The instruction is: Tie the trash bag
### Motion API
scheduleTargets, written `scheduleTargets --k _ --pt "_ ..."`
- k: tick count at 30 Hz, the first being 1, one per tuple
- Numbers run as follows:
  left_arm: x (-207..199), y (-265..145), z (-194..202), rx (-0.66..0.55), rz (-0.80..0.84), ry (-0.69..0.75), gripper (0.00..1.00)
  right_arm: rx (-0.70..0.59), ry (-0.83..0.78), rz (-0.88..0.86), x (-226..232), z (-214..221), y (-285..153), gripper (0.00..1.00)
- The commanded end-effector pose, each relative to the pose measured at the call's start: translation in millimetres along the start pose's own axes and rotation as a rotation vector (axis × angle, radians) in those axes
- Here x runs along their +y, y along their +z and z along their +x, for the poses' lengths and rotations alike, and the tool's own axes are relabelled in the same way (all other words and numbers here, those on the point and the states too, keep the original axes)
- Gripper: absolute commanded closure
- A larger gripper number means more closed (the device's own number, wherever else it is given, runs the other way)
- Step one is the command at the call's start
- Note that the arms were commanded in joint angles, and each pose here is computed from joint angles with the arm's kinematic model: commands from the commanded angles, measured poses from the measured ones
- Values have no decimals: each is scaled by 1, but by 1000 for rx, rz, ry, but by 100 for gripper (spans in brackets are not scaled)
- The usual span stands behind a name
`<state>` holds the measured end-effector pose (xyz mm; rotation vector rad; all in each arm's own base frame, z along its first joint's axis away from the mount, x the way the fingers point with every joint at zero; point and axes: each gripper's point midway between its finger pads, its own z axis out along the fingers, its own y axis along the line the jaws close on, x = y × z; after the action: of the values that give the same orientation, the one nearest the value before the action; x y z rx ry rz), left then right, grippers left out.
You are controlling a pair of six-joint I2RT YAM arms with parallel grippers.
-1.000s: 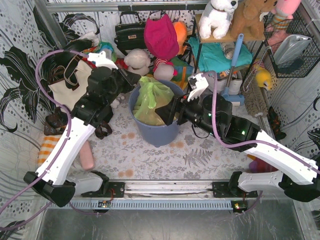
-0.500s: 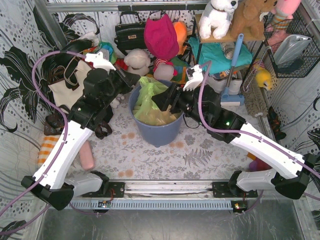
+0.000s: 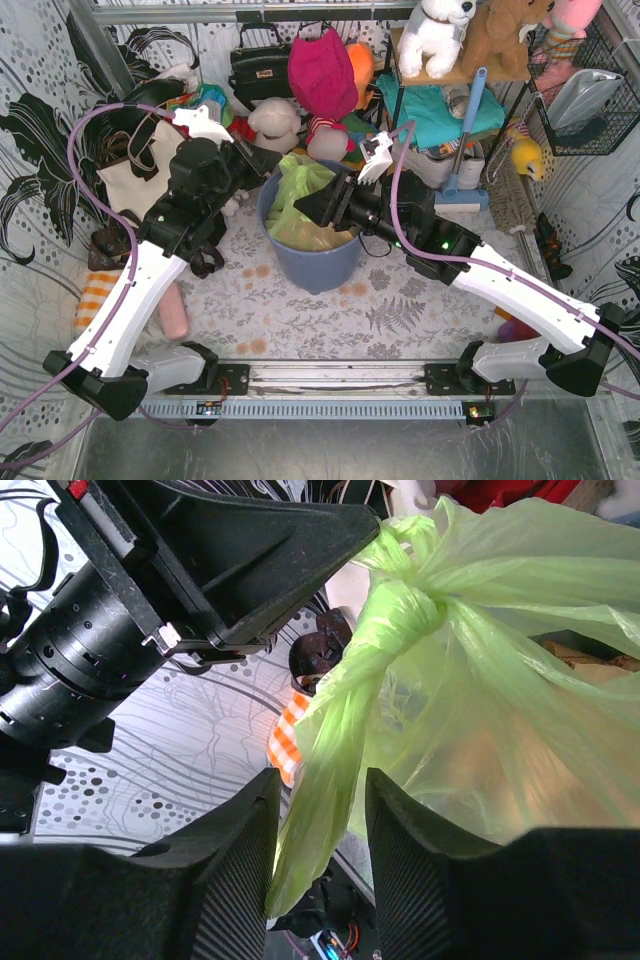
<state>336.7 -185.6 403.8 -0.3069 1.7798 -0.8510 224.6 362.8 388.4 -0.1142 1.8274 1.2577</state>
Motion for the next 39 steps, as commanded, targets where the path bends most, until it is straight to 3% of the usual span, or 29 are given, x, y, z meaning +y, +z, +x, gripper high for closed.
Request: scheduleTargets --k 1,7,12,18,25,29,36,37,39 --pt "-9 -1 -11 -48 44 1 100 -1 20 -36 5 -4 0 62" --pt "-2 1 -14 -71 19 12 100 3 8 -46 5 -4 -5 99" --pt "7 7 -37 -226 -1 70 100 -18 -66 -43 10 -16 -14 100" --pt "-17 21 -60 -252 35 104 100 2 -160 -52 25 -31 -36 100" --pt "51 60 -22 -204 -171 180 100 167 -53 39 -35 44 -56 100" --pt "81 75 1 -173 -240 215 100 151 -25 41 -41 47 -68 100" --pt "48 63 -13 -212 -103 185 100 60 -179 -20 -21 15 -76 100" --pt "39 59 -16 -219 -67 185 100 33 -229 -29 -21 10 -77 94" --pt "23 52 -18 -213 5 197 100 -39 -360 -65 -19 -2 -77 57"
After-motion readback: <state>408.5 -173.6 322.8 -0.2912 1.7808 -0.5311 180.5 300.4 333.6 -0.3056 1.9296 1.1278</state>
